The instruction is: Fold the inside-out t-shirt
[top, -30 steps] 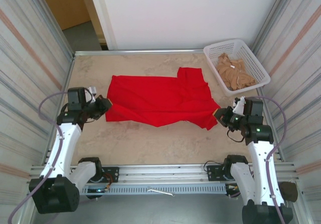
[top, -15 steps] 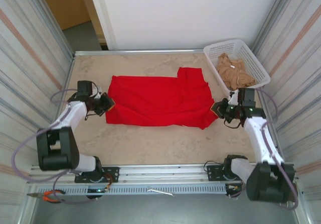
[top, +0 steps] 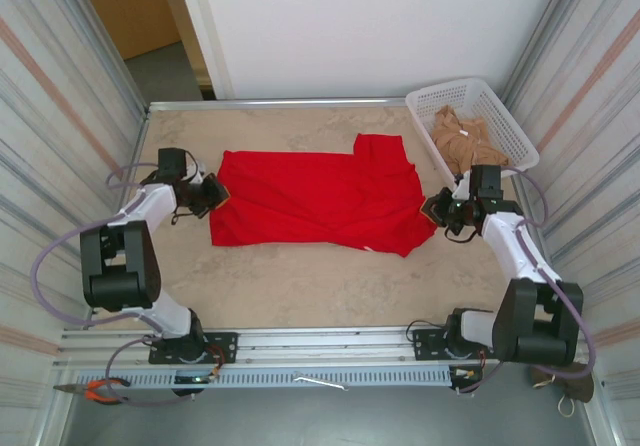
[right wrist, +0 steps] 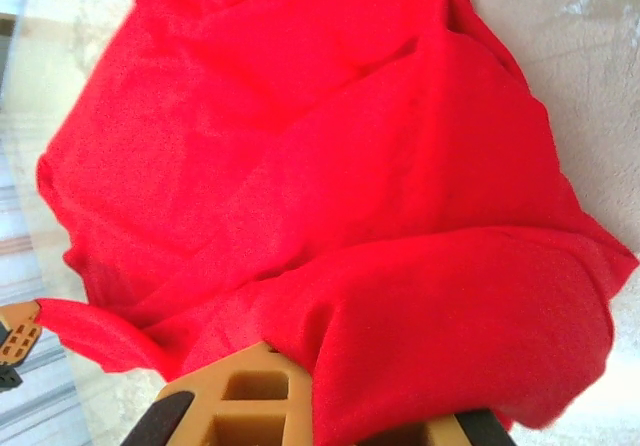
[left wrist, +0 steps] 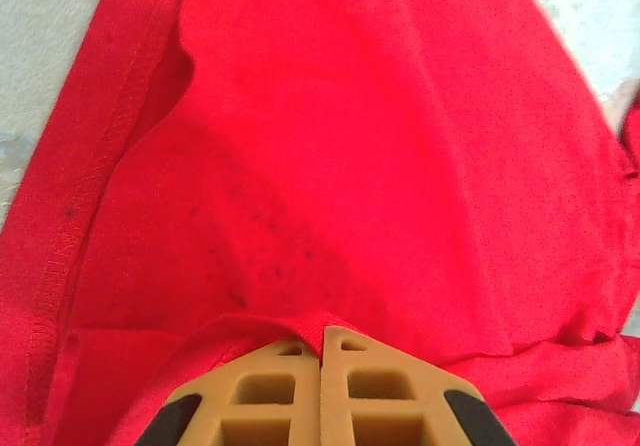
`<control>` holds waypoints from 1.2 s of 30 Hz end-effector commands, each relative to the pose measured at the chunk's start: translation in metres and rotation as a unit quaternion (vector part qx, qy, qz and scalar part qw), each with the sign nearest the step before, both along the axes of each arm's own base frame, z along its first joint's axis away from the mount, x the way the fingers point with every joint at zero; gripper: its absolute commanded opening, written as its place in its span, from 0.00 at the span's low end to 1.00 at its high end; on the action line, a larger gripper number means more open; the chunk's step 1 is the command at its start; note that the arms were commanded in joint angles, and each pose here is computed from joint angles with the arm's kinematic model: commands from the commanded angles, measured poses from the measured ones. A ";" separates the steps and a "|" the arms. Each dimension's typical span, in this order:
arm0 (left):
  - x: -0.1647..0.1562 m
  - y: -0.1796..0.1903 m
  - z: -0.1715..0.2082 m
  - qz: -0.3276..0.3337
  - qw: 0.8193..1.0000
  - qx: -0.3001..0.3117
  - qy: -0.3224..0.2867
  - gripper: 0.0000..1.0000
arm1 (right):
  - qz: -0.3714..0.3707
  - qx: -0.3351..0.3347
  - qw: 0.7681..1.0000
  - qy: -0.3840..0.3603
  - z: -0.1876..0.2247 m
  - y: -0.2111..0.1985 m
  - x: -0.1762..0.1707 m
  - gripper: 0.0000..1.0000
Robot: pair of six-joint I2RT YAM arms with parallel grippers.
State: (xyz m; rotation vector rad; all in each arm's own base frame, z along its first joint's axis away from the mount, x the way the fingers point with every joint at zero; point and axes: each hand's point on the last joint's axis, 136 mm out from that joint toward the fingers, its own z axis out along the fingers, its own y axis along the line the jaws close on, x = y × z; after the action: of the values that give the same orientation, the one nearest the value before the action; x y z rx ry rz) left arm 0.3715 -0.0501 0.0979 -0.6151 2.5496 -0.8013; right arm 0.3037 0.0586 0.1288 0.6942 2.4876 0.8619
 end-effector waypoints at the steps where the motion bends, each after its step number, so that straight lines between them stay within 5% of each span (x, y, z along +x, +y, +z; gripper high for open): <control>1: 0.010 0.003 0.066 0.003 0.996 -0.021 -0.086 0.00 | 0.002 0.001 0.998 -0.070 0.059 0.000 0.007 0.00; 10: 0.012 0.006 0.298 0.031 0.943 -0.065 -0.324 0.00 | 0.029 0.053 0.966 -0.251 0.259 0.015 0.019 0.00; 19: -0.050 0.020 0.413 0.081 0.891 -0.072 -0.441 0.00 | 0.034 0.095 0.920 -0.380 0.381 0.025 -0.052 0.00; 28: -0.056 0.026 0.453 0.093 0.873 -0.073 -0.474 0.00 | 0.050 0.109 0.878 -0.463 0.457 0.034 -0.105 0.00; 36: 0.016 0.038 0.397 0.078 0.907 -0.064 -0.410 0.00 | 0.039 0.144 0.899 -0.413 0.425 0.022 -0.023 0.00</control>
State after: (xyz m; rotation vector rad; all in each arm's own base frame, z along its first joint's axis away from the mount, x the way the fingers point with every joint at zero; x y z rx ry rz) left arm 0.3603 -0.0184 0.5144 -0.3931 1.6224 -0.9366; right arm 0.2356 0.0877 0.5688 0.1648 1.6161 1.1968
